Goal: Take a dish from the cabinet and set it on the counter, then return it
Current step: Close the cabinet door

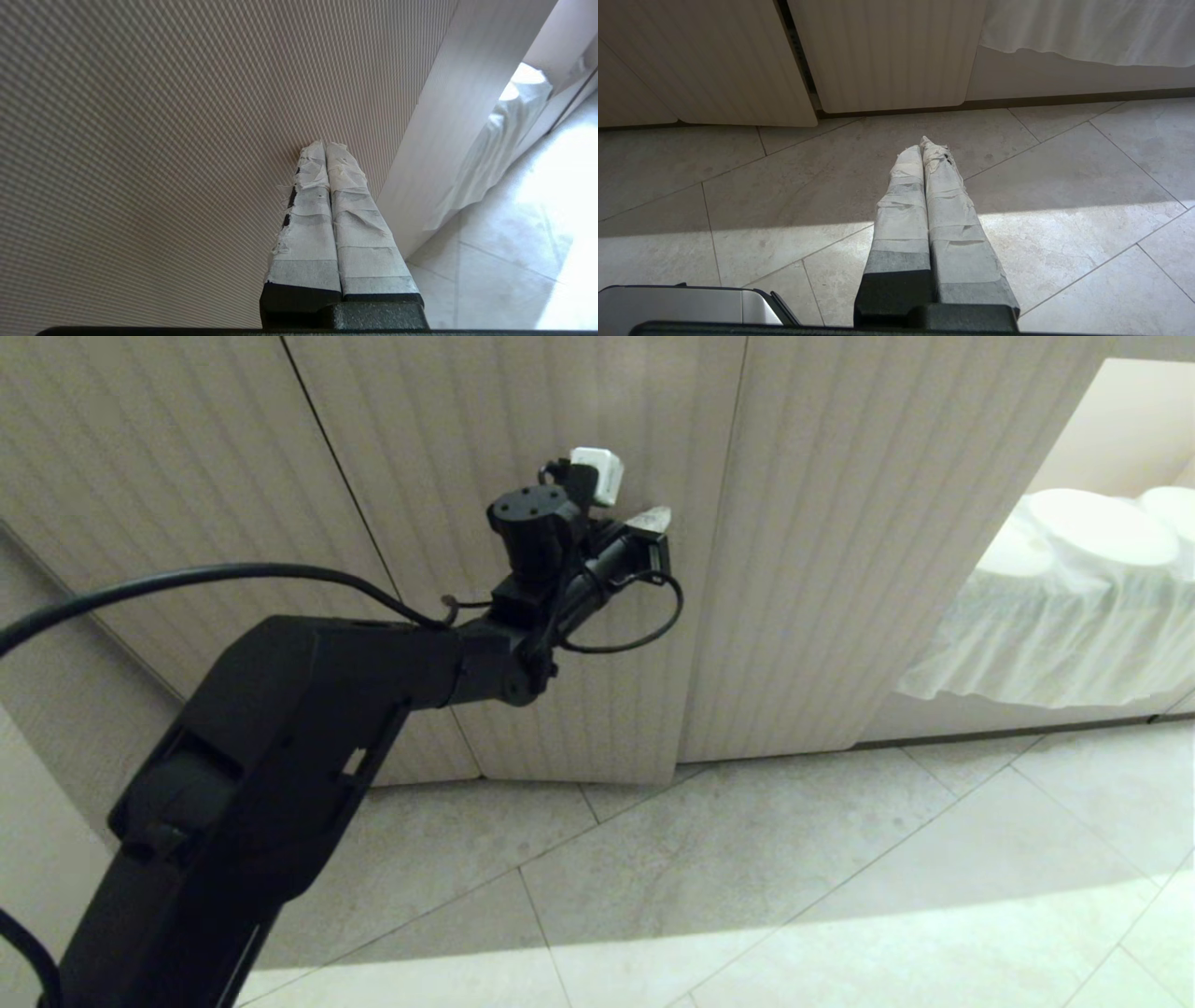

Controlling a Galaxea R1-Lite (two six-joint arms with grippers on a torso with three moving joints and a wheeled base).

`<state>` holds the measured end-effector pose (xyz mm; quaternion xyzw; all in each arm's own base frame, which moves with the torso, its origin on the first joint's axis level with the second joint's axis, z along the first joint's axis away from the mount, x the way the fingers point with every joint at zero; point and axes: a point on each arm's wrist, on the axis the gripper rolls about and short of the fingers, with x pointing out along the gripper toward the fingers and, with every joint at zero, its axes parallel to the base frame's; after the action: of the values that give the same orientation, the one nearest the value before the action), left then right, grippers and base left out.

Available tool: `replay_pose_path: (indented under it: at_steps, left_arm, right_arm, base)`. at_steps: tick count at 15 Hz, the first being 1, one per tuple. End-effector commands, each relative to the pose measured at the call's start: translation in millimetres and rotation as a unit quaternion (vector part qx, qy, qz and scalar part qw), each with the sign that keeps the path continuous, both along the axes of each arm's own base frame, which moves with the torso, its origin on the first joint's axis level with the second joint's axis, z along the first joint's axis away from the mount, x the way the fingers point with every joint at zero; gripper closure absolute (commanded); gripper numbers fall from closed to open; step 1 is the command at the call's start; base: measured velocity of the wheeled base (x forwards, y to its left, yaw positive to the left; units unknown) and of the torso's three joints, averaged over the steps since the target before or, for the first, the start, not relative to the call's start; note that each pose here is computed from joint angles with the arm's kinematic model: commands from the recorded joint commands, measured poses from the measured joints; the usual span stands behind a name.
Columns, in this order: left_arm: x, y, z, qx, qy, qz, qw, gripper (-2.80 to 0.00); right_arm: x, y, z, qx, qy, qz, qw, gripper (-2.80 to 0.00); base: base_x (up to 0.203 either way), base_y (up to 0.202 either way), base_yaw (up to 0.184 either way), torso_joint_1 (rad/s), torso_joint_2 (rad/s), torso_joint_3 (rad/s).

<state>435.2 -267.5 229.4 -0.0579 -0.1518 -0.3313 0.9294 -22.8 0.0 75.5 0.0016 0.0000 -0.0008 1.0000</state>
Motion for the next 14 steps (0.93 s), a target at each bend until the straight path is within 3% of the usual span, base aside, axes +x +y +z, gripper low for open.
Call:
replay_pose_path:
  at_steps: [1, 7, 10, 14]
  left_arm:
    - [-1.6, 0.5, 4.4, 0.002, -0.012, 0.002, 0.9999, 0.00]
    - [-27.9, 18.3, 53.6, -0.003, -0.053, 0.013, 0.9985, 0.00]
    - [-47.9, 35.4, 66.6, 0.004, -0.039, 0.020, 0.9990, 0.00]
    - [-86.9, 78.5, 69.6, 0.027, 0.004, 0.040, 0.9988, 0.00]
  right_arm:
    - [0.0, 0.0, 0.0, 0.000, 0.000, 0.000, 1.000, 0.00]
    - [0.0, 0.0, 0.0, 0.000, 0.000, 0.000, 1.000, 0.00]
    - [0.0, 0.0, 0.0, 0.000, 0.000, 0.000, 1.000, 0.00]
    - [0.0, 0.0, 0.0, 0.000, 0.000, 0.000, 1.000, 0.00]
  base:
    - [0.000, 0.000, 0.000, 0.000, 0.00, 0.000]
    - [0.000, 0.000, 0.000, 0.000, 0.00, 0.000]
    - [0.000, 0.000, 0.000, 0.000, 0.00, 0.000]
    - [0.000, 0.000, 0.000, 0.000, 0.00, 0.000]
